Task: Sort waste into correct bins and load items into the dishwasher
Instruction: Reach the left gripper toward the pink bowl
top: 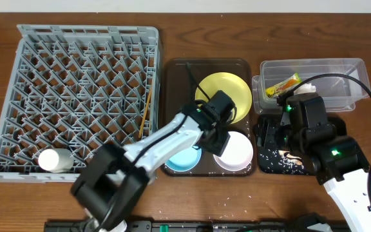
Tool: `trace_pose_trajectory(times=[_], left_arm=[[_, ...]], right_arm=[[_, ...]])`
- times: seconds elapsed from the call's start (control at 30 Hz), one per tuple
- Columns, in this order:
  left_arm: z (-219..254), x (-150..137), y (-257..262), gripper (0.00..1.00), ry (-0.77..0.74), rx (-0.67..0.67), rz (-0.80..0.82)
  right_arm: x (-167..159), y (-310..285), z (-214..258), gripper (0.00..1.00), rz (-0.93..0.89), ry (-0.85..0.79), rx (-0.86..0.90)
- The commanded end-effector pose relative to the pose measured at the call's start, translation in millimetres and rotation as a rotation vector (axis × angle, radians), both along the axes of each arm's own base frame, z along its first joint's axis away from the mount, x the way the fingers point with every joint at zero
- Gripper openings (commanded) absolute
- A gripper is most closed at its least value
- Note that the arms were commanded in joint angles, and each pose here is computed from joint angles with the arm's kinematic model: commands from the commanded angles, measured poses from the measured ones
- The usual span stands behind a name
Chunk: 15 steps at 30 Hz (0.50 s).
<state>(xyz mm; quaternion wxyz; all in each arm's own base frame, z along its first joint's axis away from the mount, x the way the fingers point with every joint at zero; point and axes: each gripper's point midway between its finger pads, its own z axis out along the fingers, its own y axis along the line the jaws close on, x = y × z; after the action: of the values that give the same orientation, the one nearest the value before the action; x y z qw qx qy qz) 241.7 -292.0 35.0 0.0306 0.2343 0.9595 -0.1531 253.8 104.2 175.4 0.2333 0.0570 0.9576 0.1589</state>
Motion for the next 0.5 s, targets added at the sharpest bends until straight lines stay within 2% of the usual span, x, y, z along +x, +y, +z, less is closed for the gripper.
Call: trace_pose_trajectory(times=[0.0,0.07,0.1,0.13,0.23,0.33,0.47], left_arm=[[-17.8,-9.5,-6.9,0.38,0.078,-0.021,-0.004],[-22.1,-8.3,-7.9,0.25,0.078,-0.02,-0.005],[-22.4,-6.7,-9.1,0.14,0.072,-0.024,-0.004],[-22.2,-5.1,-9.3,0.08,0.065,-0.024,-0.003],[-15.0,1.1,-8.9,0.07,0.051,-0.036,0.009],[12.3,15.5,-2.3,0.08,0.021,-0.063,0.045],[77.0,54.7,45.7,0.07,-0.158,-0.045,0.182]], right_arm=[[1.0,-0.4,1.7,0.62,-0.011,0.0,0.009],[0.8,-0.4,1.6,0.62,-0.011,0.001,0.008],[0.8,-0.4,1.6,0.62,-0.011,0.001,0.008],[0.9,-0.4,1.6,0.62,-0.011,0.0,0.008],[0.9,-0.4,1.7,0.62,-0.011,0.0,0.009],[0.3,-0.6,1.2,0.61,-0.011,0.003,0.007],[-0.4,-0.8,0.8,0.62,-0.011,0.007,0.006]])
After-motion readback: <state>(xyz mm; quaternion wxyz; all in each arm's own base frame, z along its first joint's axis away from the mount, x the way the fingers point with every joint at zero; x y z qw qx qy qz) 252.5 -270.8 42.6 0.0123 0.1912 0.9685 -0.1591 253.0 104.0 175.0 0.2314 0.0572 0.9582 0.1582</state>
